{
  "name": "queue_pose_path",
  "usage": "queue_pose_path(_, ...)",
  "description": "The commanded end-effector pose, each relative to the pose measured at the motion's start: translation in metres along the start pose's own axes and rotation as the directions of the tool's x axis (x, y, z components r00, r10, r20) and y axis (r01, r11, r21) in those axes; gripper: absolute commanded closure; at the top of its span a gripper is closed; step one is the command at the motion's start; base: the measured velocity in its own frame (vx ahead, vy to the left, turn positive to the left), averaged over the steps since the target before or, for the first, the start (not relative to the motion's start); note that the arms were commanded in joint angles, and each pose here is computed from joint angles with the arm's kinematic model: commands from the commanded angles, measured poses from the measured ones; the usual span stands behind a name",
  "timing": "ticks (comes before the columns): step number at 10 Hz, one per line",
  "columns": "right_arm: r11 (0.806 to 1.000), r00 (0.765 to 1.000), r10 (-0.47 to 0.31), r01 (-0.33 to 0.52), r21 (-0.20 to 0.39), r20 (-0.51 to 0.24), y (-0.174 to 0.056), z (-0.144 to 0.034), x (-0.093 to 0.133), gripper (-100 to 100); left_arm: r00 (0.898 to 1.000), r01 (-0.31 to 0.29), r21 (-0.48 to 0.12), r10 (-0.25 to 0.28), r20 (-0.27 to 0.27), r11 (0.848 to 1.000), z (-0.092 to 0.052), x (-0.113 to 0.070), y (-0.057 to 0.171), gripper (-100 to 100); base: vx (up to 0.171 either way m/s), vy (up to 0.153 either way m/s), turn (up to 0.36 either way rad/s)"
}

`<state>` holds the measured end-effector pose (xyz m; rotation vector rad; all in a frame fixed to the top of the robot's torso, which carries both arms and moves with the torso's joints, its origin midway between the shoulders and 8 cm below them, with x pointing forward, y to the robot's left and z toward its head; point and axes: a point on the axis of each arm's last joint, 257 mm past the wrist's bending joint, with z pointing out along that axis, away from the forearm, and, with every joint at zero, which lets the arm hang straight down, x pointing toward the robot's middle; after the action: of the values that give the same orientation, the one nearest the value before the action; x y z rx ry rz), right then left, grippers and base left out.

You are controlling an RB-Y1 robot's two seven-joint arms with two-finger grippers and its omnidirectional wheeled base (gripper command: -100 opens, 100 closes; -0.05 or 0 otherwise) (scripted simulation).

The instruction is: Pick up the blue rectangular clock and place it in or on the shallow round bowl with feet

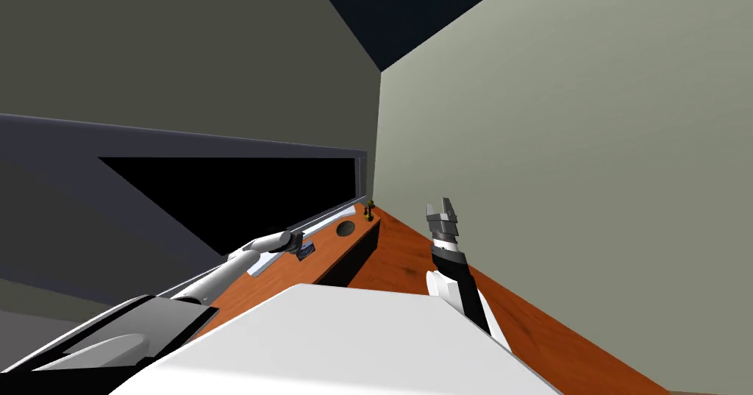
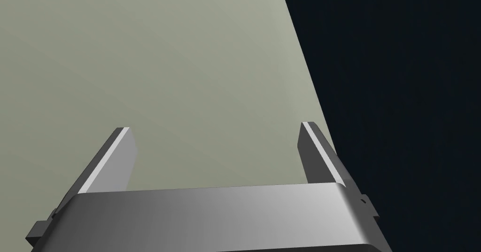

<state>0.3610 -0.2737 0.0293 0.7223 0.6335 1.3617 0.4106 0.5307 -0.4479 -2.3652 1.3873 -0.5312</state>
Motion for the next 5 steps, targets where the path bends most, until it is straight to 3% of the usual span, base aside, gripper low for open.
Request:
queue_pose_path(1, 1.000, 1.000, 0.000, 0.000, 0.000, 0.000, 0.000, 0.000, 0.000, 0, 0.999, 0.041, -0.043, -0.040, 0.030, 0.998, 0.002, -0.017, 0.013, -100, 0.020, 0.011, -0.138)
queue_pose_path(3, 1.000, 1.000, 0.000, 0.000, 0.000, 0.000, 0.000, 0.000, 0.000, 0, 0.998, 0.046, -0.047, -0.044, 0.036, 0.998, 0.002, -0.020, 0.015, -100, 0.006, 0.004, 0.016)
queue_pose_path(5, 1.000, 1.000, 0.000, 0.000, 0.000, 0.000, 0.000, 0.000, 0.000, 0, 0.992, 0.107, -0.103, -0.099, 0.077, 0.989, 0.001, -0.041, 0.031, -100, 0.017, 0.008, -0.192)
